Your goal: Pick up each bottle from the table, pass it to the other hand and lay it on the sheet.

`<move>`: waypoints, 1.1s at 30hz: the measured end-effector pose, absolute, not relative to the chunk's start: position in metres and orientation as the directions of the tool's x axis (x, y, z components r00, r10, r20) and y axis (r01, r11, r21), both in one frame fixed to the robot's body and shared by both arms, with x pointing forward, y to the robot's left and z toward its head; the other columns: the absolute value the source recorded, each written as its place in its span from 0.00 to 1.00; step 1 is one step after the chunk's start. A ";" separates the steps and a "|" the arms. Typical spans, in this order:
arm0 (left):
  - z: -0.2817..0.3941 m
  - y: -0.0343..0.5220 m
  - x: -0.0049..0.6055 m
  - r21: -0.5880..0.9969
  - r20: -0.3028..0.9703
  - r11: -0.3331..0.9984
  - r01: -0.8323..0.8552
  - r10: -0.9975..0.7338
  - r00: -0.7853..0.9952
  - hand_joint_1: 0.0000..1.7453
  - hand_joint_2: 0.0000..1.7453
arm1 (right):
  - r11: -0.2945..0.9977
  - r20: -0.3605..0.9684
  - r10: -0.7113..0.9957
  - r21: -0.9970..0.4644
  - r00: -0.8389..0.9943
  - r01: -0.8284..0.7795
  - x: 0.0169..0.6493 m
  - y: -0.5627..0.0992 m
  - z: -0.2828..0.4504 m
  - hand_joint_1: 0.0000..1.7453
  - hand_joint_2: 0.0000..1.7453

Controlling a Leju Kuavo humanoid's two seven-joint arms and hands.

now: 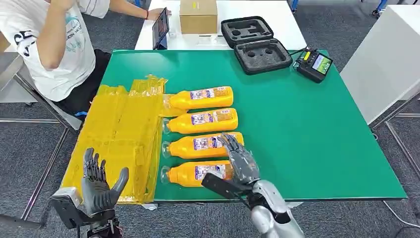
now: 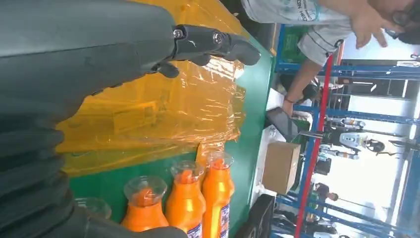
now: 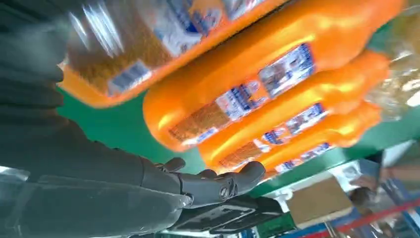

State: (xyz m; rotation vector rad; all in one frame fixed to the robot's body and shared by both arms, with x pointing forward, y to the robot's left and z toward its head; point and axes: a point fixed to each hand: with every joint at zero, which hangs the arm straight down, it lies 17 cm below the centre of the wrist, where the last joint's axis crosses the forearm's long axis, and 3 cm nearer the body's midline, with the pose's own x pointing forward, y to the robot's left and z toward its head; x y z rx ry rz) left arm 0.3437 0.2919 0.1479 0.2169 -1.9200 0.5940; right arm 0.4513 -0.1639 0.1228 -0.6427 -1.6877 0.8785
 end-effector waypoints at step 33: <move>0.169 0.308 0.339 -0.314 0.873 0.847 -0.429 0.079 -0.482 0.00 1.00 | 0.510 0.475 0.731 -0.857 -0.490 -0.069 0.462 -0.113 0.164 0.00 1.00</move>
